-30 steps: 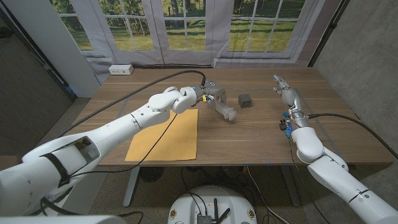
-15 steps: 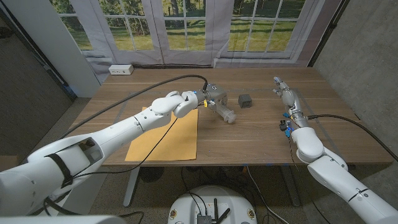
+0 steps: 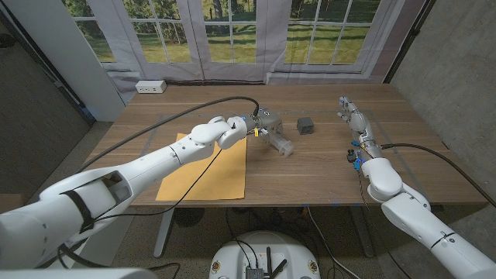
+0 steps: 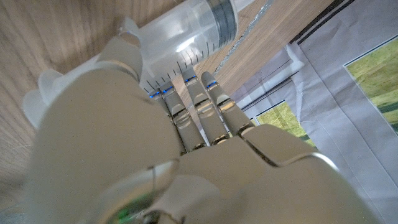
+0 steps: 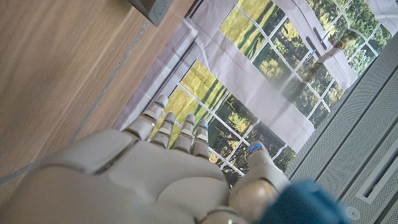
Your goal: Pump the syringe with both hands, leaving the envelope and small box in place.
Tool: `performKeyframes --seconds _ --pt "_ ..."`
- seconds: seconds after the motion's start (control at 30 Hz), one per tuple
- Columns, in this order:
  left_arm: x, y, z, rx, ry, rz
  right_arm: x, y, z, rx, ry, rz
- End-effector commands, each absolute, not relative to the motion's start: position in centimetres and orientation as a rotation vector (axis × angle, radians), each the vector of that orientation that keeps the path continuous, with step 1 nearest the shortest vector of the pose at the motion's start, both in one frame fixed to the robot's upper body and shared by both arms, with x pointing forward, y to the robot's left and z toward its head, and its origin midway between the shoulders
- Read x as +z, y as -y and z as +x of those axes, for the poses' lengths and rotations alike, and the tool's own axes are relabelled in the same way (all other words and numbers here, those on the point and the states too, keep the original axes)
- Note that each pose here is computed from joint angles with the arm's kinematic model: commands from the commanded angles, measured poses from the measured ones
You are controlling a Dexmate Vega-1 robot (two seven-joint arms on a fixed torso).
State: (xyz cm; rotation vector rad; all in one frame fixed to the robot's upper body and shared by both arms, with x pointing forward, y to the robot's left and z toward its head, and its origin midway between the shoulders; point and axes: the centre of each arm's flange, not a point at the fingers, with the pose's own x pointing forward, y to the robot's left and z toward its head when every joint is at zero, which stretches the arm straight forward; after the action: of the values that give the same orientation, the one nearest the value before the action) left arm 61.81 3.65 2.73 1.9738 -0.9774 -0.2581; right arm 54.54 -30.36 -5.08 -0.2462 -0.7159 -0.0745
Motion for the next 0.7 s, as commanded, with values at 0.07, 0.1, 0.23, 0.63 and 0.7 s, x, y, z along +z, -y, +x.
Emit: performKeyframes --seconds 0.07,0.1,0.23,0.63,0.7 --pt "2.2 -3.6 62.7 -0.277 0.949 1.979 -5.3 30.8 55.7 -0.035 0.703 -0.163" --pt "2.2 -3.5 62.8 -0.279 0.944 1.981 -5.3 30.9 55.9 -0.026 0.696 -0.150" --pt "2.2 -3.5 62.9 -0.281 0.940 1.980 -5.5 31.1 56.3 -0.011 0.690 -0.121" --pt "2.3 -3.6 63.1 -0.289 0.922 1.983 -5.8 31.1 56.8 -0.019 0.680 -0.117" --pt "2.4 -3.7 63.1 -0.284 0.925 1.980 -5.8 31.1 56.8 -0.021 0.680 -0.117"
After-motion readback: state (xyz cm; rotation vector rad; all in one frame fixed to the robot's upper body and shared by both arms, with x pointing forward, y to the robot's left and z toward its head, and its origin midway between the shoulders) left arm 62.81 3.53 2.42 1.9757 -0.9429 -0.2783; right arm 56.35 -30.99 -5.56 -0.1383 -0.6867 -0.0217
